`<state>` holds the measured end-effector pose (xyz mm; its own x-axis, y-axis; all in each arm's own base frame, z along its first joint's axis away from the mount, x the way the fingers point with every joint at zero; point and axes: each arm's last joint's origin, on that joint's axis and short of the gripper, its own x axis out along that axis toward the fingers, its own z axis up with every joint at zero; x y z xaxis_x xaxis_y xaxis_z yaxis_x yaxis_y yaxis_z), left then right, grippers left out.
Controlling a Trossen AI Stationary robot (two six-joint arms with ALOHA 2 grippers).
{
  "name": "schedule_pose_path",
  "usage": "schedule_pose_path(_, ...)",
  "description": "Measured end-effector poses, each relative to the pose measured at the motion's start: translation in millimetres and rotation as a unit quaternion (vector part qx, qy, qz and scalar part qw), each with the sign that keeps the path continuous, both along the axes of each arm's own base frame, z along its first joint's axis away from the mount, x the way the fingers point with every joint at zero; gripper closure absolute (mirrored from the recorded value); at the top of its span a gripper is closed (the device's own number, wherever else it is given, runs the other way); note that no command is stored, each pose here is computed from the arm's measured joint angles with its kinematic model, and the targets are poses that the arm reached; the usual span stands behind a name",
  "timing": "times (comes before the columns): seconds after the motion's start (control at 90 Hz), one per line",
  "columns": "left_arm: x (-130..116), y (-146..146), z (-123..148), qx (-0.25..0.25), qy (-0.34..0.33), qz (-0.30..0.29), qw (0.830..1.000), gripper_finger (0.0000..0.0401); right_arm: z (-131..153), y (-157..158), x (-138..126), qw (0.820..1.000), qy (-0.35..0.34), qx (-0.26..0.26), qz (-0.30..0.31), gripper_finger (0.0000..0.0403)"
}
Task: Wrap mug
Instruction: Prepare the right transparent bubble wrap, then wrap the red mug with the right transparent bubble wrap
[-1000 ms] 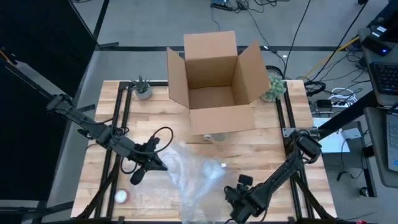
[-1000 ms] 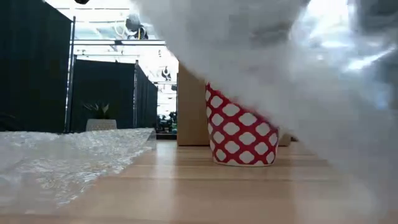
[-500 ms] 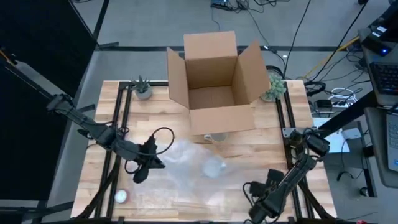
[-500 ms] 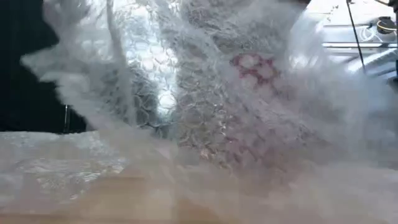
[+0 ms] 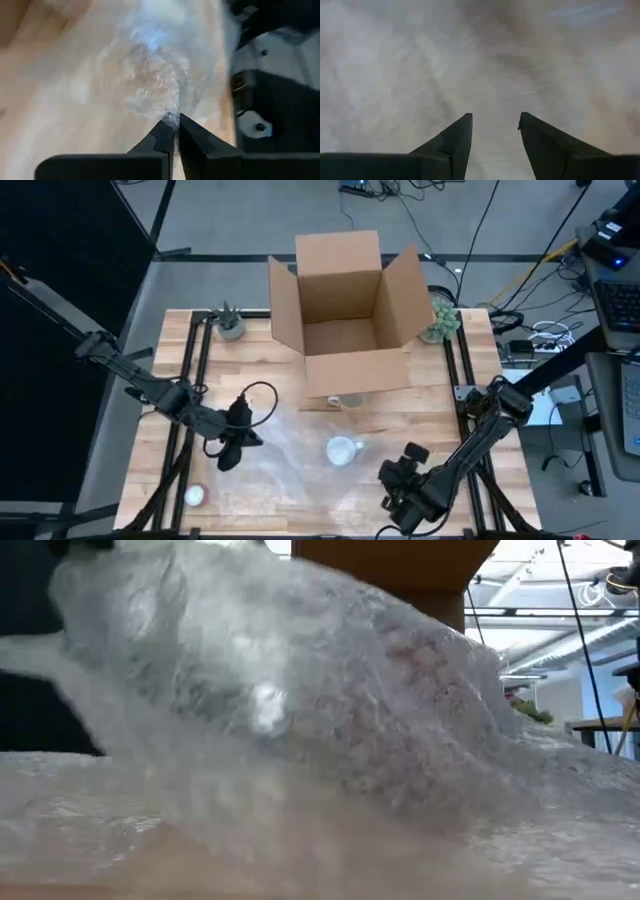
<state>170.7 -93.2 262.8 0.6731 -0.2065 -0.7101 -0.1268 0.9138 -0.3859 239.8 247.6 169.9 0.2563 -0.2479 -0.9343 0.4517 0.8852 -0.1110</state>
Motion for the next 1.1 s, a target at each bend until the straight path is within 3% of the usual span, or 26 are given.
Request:
schedule_pose_path(0.222, -15, 7, -8, -0.013, 0.111, 0.004, 0.994, 0.0285, -24, -1, -4, 0.999, 0.016, 0.028, -0.004, 0.025)
schedule_pose_path(0.322, -18, 9, 5, -0.036, 0.116, 0.021, 0.992, 0.0259, -30, 2, -10, 0.998, 0.039, 0.044, 0.011, 0.025)
schedule_pose_path(0.389, -18, 10, 16, -0.027, 0.077, 0.038, 0.996, 0.0253, -31, 3, -15, 0.998, 0.045, 0.043, 0.023, 0.025)
schedule_pose_path(0.456, -13, 8, 27, -0.003, -0.007, 0.052, 0.999, 0.0251, -31, 5, -16, 0.998, 0.045, 0.038, 0.039, 0.025)
schedule_pose_path(0.522, -4, 4, 33, 0.029, -0.095, 0.059, 0.993, 0.0251, -28, 4, -14, 0.997, 0.043, 0.039, 0.052, 0.025)
schedule_pose_path(0.6, 9, -2, 30, 0.054, -0.152, 0.041, 0.986, 0.025, -20, 8, -7, 0.996, 0.007, 0.05, 0.072, 0.025)
schedule_pose_path(0.7, 38, -8, 9, 0.081, -0.178, 0.037, 0.98, 0.025, -12, 15, 0, 0.991, -0.038, 0.068, 0.106, 0.025)
schedule_pose_path(0.922, 78, -24, -69, 0.12, -0.082, 0.035, 0.989, 0.025, 3, 12, -1, 0.99, -0.045, 0.079, 0.108, 0.025)
schedule_pose_path(1.0, 85, -30, -97, 0.104, -0.026, 0.015, 0.994, 0.025, 21, 7, -2, 0.988, -0.067, 0.096, 0.105, 0.025)
schedule_pose_path(1.1, 84, -39, -115, 0.057, 0.029, -0.012, 0.998, 0.025, 48, -2, -7, 0.984, -0.092, 0.116, 0.102, 0.025)
